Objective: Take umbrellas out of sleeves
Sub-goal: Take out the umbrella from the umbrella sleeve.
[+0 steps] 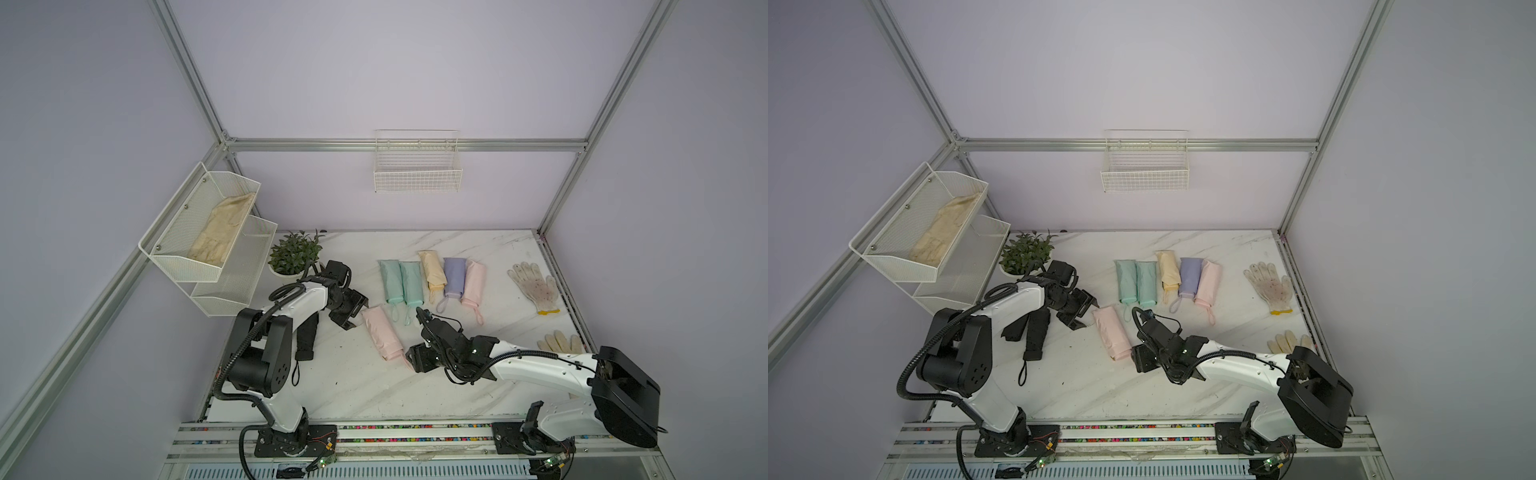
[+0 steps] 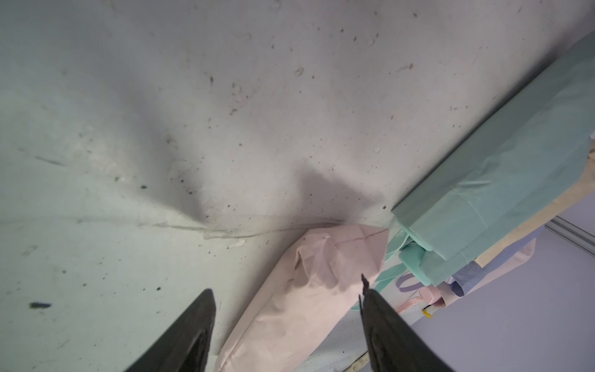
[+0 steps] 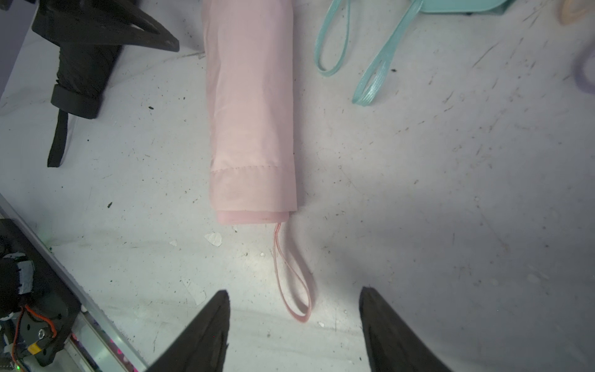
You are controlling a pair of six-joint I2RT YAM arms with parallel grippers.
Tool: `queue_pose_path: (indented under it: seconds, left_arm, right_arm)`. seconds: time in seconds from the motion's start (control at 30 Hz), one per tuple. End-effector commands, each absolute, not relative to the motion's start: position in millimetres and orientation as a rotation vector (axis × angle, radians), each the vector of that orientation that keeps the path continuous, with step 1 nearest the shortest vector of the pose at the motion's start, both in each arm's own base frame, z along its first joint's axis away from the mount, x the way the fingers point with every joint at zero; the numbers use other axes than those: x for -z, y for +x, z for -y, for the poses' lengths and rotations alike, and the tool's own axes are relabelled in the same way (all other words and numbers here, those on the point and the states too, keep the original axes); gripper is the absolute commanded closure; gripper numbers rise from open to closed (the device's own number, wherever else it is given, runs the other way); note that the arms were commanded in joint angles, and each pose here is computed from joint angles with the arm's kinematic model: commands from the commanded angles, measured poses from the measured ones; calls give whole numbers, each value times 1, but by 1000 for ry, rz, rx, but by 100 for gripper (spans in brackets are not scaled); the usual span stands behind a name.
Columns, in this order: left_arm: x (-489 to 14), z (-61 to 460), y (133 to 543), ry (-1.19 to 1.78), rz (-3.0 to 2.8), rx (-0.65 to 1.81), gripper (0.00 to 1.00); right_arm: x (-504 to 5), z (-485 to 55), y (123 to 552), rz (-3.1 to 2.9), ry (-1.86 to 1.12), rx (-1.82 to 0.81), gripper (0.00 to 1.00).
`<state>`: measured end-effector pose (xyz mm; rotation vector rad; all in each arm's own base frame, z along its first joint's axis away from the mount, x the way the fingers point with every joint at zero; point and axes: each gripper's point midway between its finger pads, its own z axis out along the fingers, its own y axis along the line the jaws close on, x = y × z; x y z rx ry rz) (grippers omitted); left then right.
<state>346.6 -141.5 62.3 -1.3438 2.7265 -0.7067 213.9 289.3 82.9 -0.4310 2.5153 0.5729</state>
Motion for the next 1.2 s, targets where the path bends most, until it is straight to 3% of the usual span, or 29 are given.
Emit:
queue_pose_path:
  seconds: [0.0,0.47,0.7,0.87,1.17]
  left_arm:
    - [-71,140,364,-1366,-2692,687,28]
    - [-54,149,382,-1390,-2738,603,46]
    - [-55,164,384,-1367,-2768,608,46]
    - [-51,168,380,-1370,-2796,599,69]
    - [-56,168,382,-1348,-2798,601,98]
  right_arm:
    - [-82,-289,219,-2499,-407,-561,33]
    - [-72,-277,216,-2503,-388,-525,33]
    - [-72,-274,218,-2496,-386,-516,33]
    - [-67,-271,216,-2507,-389,-510,33]
    - [-72,-269,214,-2497,-382,-528,33]
